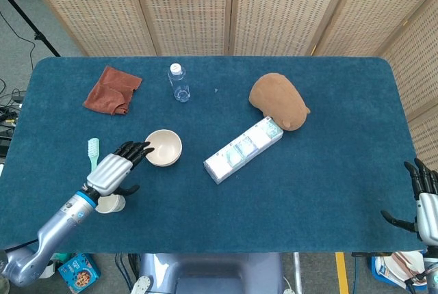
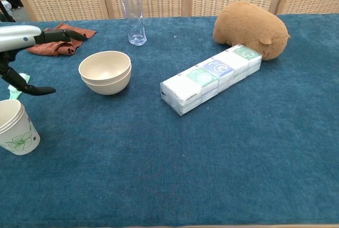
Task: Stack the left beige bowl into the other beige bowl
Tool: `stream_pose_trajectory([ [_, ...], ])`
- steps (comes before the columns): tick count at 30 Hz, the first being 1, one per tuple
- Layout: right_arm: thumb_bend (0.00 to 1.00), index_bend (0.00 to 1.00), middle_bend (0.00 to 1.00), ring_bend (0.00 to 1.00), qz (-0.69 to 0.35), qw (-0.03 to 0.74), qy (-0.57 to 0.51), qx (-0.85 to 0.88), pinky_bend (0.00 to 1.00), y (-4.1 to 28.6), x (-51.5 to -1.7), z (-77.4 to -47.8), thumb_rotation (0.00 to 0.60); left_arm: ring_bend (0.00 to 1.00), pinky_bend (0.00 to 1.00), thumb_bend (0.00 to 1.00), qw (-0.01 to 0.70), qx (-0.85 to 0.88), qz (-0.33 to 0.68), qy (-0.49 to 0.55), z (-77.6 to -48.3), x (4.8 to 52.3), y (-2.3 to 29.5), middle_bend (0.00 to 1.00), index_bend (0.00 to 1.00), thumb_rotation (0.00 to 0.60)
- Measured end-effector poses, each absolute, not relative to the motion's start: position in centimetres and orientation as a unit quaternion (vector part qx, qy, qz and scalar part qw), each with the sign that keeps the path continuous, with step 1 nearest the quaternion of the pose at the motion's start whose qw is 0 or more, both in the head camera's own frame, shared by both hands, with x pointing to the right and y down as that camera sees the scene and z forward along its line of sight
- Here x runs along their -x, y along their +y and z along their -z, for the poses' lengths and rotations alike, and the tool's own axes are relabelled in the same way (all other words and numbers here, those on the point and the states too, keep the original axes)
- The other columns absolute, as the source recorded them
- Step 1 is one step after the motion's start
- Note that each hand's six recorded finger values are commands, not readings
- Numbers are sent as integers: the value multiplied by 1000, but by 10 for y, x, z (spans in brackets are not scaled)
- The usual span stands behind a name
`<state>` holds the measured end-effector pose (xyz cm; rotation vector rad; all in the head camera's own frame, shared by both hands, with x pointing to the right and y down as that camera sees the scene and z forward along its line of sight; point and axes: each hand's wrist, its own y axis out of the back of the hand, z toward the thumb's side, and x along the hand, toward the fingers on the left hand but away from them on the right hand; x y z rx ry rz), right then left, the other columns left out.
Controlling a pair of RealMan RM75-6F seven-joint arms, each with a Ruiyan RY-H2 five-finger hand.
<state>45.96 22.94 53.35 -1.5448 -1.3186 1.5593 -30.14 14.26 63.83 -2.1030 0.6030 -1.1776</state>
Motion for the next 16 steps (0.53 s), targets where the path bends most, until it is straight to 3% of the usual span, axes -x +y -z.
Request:
stream_pose_trajectory([
  [6,0,0,0,0,-580,288,-498,577,0,228,-459,-531,600,0,0,9,340,778,451,276,-619,326,133,0,0,600],
  [11,0,0,0,0,-576,289,-499,580,0,228,-457,-529,600,0,0,0,352,734,473,337,-600,364,136,0,0,600],
  [16,0,0,0,0,-573,291,-498,582,0,228,-455,-528,600,0,0,0,345,668,518,409,-582,423,160,0,0,600],
])
